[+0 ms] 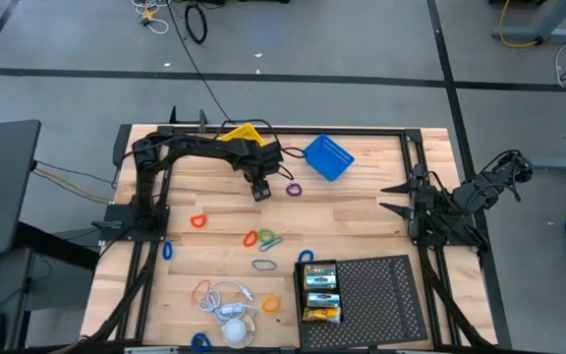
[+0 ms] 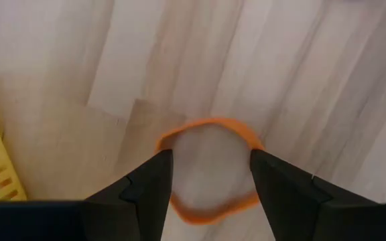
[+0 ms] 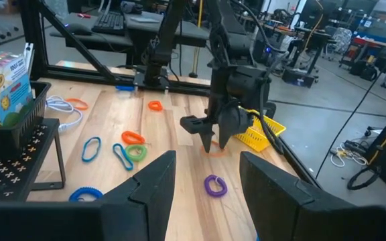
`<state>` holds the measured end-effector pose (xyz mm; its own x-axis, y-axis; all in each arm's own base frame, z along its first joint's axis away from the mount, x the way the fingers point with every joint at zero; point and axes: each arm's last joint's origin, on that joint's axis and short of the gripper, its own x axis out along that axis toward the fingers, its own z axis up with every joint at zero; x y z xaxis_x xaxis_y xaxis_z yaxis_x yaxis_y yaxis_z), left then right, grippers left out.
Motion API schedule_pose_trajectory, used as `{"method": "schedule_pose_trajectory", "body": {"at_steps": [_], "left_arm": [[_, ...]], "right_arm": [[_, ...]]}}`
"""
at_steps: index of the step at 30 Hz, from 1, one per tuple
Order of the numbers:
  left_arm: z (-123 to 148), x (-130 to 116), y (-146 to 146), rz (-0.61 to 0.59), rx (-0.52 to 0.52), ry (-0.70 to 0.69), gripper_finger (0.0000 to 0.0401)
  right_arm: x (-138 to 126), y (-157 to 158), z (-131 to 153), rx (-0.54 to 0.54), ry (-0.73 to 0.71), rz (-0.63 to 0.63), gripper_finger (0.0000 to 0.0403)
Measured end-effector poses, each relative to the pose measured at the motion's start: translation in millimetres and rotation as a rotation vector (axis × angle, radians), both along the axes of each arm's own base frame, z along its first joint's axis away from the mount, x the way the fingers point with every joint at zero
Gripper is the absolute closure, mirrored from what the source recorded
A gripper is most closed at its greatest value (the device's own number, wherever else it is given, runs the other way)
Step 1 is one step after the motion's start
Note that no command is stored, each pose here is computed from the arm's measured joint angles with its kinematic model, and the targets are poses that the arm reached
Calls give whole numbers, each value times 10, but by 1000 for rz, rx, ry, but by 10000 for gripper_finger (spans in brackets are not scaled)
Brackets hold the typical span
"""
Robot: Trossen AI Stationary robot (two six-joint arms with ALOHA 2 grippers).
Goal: Pick & Place Office Desk Supplies
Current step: Put the orange rubber band into the yellow basket
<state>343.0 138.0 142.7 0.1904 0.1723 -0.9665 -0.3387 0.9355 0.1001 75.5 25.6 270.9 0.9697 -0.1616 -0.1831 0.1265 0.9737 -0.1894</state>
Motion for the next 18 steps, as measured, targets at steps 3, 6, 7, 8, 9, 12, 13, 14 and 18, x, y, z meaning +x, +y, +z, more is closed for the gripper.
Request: {"method": "schedule_pose_trajectory", "body": {"at_steps": [3,6,7,8,9,12,13,14,18], "left_arm": [[-21,7,-5,-16,-32,-6,199],[-27,10,-14,-19,-40,-7,222],[-28,10,-14,-15,-44,-9,232],[-29,10,-13,-11,-43,-8,241],[-27,9,-13,-9,-34,-5,249],[4,2,-19,-7,-13,-7,262],[25,-2,-21,-7,-11,-14,262],[51,-9,-25,-7,-13,-21,261],[178,-7,-56,-19,-5,-66,242]], "right_arm": [[0,0,0,0,0,0,227],[0,0,-1,-1,1,0,227],[0,0,0,0,1,0,227],[0,0,-1,-1,1,0,227],[0,0,-1,-1,1,0,227],[0,0,0,-1,1,0,227],[0,0,-2,-1,1,0,227],[0,0,-2,-1,1,-1,227],[0,0,-1,7,0,-2,227]]}}
